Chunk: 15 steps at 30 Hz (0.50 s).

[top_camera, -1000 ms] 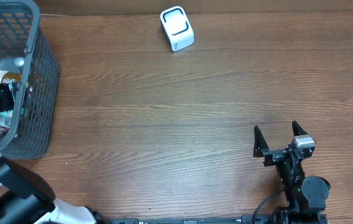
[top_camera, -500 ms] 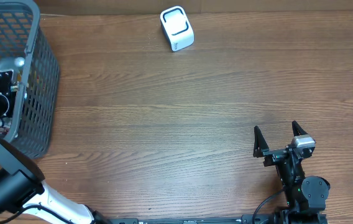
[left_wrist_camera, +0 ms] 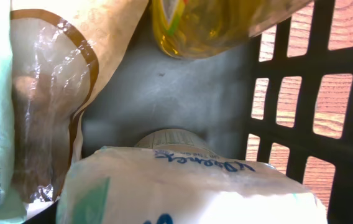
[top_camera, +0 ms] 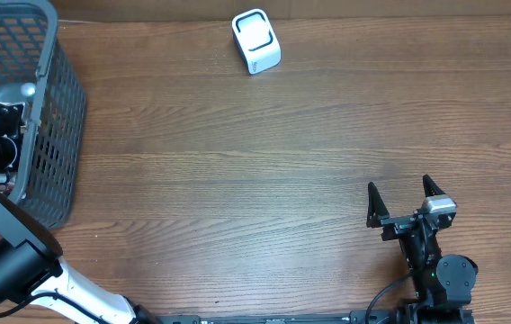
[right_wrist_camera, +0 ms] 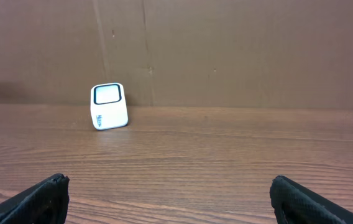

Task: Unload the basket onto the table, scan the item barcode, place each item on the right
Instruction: 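Lower the left gripper into the basket and grasp the green-capped wipes pack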

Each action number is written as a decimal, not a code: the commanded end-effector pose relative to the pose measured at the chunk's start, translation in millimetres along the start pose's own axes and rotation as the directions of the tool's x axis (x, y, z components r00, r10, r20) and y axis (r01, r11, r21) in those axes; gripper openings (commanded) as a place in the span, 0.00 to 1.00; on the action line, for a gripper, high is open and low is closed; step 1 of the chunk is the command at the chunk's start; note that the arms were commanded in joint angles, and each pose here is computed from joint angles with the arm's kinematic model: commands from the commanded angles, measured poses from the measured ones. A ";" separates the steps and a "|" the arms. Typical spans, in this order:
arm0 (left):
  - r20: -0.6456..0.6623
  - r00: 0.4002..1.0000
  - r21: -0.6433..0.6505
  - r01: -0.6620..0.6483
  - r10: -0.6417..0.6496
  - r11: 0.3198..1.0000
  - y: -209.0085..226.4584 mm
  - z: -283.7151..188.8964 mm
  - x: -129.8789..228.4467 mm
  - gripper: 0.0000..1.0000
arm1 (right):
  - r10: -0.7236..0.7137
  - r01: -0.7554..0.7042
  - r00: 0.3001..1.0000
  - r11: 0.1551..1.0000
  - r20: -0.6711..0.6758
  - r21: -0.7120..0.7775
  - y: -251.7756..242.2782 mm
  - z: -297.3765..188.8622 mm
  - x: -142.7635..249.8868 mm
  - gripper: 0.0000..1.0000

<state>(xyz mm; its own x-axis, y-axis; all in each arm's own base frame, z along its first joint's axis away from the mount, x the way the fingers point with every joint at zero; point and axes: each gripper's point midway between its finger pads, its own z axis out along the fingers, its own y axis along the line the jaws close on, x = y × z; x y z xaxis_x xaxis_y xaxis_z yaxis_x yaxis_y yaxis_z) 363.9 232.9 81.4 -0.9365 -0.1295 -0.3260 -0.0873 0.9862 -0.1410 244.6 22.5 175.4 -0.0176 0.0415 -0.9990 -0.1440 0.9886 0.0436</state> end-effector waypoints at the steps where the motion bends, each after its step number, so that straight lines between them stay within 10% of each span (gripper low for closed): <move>1: 0.046 0.998 -0.080 0.050 -0.046 0.996 9.3 -26.3 -20.1 0.47 | 0.004 -0.004 1.000 1.000 0.002 0.008 -1.8 0.1 2.2 1.00; 9: 0.298 0.944 -0.276 0.228 -0.143 0.934 25.7 -146.5 -74.1 0.46 | 0.004 -0.004 1.000 1.000 0.002 0.009 -1.8 0.1 2.2 1.00; 15: 0.579 0.798 -0.199 0.337 -0.167 0.920 -6.0 -255.3 -113.8 0.41 | 0.004 -0.004 1.000 1.000 0.002 0.008 -1.8 0.1 2.2 1.00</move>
<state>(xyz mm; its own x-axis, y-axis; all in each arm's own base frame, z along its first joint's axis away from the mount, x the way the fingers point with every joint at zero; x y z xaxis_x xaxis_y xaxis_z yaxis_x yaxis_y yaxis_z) 388.9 287.6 267.5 -0.7186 -0.2980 -0.6283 -0.4070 0.9129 0.0325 244.6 22.5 175.5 -0.0172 0.0415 -0.9990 -0.1440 0.9886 0.0435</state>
